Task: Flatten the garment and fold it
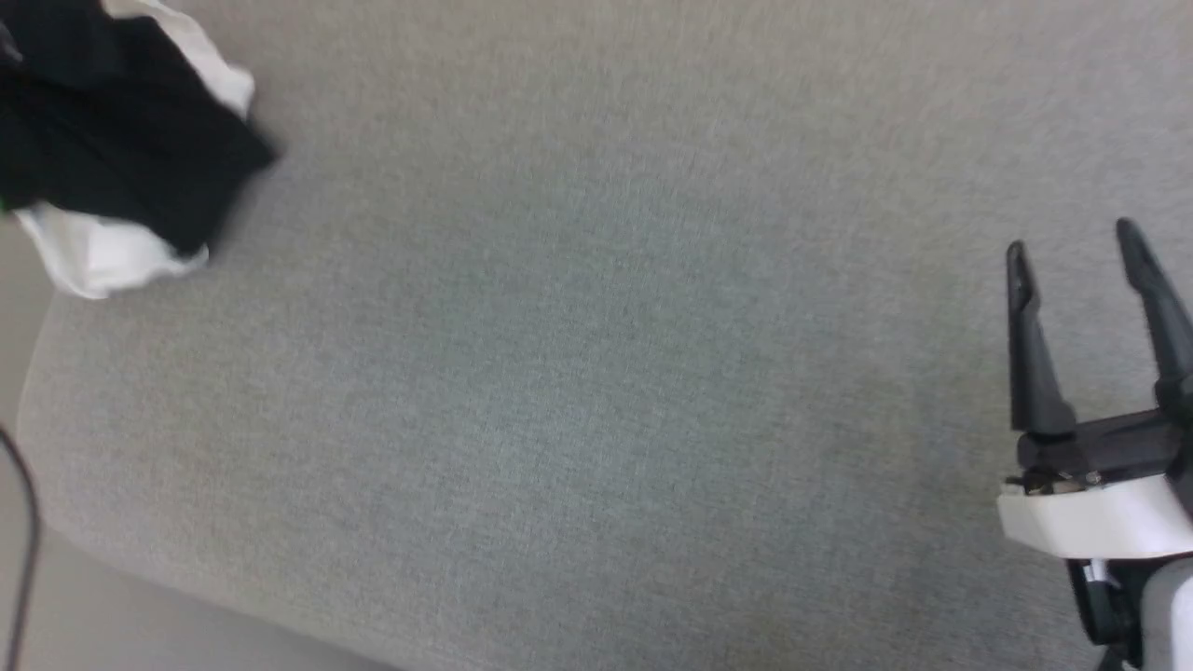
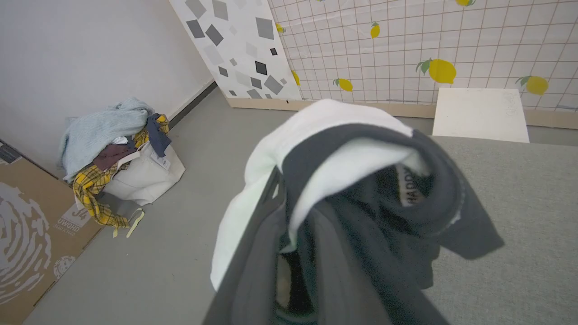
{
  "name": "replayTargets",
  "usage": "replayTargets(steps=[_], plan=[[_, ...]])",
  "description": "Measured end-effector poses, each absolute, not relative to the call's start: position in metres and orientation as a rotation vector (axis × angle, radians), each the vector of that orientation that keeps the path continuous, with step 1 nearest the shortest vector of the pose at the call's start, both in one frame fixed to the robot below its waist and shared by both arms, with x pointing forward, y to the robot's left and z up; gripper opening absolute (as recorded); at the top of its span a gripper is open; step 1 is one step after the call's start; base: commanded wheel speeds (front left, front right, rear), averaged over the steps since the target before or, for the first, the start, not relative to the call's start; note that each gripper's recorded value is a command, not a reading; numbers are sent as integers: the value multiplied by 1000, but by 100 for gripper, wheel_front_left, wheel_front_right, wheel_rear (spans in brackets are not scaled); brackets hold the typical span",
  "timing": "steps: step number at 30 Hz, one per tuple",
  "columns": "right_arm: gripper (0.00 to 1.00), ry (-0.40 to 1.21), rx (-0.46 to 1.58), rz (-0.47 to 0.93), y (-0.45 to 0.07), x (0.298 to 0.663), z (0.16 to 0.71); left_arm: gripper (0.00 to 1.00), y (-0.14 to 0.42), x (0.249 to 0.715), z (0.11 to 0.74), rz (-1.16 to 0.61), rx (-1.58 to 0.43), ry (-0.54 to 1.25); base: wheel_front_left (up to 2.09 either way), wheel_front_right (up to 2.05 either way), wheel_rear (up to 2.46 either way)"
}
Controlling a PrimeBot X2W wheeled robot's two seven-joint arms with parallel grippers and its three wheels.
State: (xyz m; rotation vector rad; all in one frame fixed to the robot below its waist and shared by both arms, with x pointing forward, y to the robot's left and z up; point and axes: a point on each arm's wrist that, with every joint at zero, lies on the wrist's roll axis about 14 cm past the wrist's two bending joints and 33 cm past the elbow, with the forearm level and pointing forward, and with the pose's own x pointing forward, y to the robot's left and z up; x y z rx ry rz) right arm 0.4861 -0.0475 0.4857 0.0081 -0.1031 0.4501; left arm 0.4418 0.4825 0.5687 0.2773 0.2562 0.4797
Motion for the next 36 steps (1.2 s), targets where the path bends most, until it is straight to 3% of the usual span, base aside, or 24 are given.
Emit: replayTargets(steps=[11,19,31,36], plan=[[100,-199,13,360,-74,457,532,0,421,448,747,335,315,-156,0,0,0],[100,-271,38,276,-106,435,563,0,327,438,854,140,227,-435,0,0,0],[100,-316,28,102,-170,402,580,0,157,444,880,-263,35,-528,0,0,0],[100,-324,13,29,-196,392,584,0,98,454,850,-385,-39,-462,0,0,0]])
